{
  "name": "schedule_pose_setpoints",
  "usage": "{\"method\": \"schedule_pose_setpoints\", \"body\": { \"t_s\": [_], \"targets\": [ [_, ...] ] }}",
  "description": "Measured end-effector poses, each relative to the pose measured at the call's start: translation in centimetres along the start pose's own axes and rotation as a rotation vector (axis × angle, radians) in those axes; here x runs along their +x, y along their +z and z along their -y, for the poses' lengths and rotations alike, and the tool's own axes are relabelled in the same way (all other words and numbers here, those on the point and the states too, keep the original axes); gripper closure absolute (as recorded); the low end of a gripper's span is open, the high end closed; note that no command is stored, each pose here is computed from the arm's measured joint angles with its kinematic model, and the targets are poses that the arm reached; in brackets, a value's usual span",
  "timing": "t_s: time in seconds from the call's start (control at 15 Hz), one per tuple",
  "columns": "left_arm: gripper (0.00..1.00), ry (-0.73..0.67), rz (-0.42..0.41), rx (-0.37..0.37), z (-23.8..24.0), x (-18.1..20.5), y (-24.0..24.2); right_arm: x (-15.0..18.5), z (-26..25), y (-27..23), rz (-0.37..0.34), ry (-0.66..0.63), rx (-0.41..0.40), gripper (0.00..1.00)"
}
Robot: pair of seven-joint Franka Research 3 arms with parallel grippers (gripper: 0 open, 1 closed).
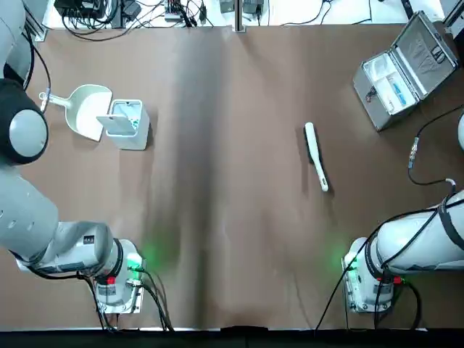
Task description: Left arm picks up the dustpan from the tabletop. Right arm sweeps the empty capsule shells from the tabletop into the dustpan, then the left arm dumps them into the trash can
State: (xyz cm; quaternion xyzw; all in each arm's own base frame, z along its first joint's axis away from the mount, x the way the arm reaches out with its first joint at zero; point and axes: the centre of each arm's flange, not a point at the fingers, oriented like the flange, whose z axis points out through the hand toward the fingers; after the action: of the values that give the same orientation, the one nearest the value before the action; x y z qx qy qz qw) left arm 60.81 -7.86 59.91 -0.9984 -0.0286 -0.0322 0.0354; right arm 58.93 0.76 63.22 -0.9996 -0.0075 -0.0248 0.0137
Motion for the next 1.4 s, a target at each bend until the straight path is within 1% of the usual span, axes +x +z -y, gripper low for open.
{"method": "schedule_pose_setpoints", "body": {
  "t_s": [0.07,0.2,0.4,0.53,0.8,0.93,1.4],
  "targets": [
    [0.0,0.005,0.014,-0.009,0.8,-0.1,0.1,0.0,0.0,0.0,-0.002,-0.001,0.0,0.01],
    [0.0,-0.014,0.034,-0.052,3.2,-0.2,0.3,0.2,0.0,-0.3,-0.025,-0.001,0.0,0.02],
    [0.0,-0.042,0.029,-0.07,5.7,-0.4,-0.2,-0.1,0.1,-1.3,-0.051,-0.001,-0.001,0.01],
    [0.0,-0.036,0.026,-0.071,5.3,-0.6,-0.5,-0.3,0.3,-1.7,-0.057,-0.005,-0.001,0.01],
    [0.0,0.008,0.024,-0.069,1.5,-1.1,-0.7,0.1,2.7,-0.5,-0.078,-0.048,0.001,0.01],
    [0.0,0.023,0.019,-0.07,0.5,-1.3,-1.1,0.2,3.4,-0.1,-0.082,-0.061,-0.001,0.01],
    [0.0,0.025,-0.015,-0.072,1.1,-2.1,-3.1,-0.4,2.9,-1.0,-0.083,-0.052,-0.004,0.02]
  ]
}}
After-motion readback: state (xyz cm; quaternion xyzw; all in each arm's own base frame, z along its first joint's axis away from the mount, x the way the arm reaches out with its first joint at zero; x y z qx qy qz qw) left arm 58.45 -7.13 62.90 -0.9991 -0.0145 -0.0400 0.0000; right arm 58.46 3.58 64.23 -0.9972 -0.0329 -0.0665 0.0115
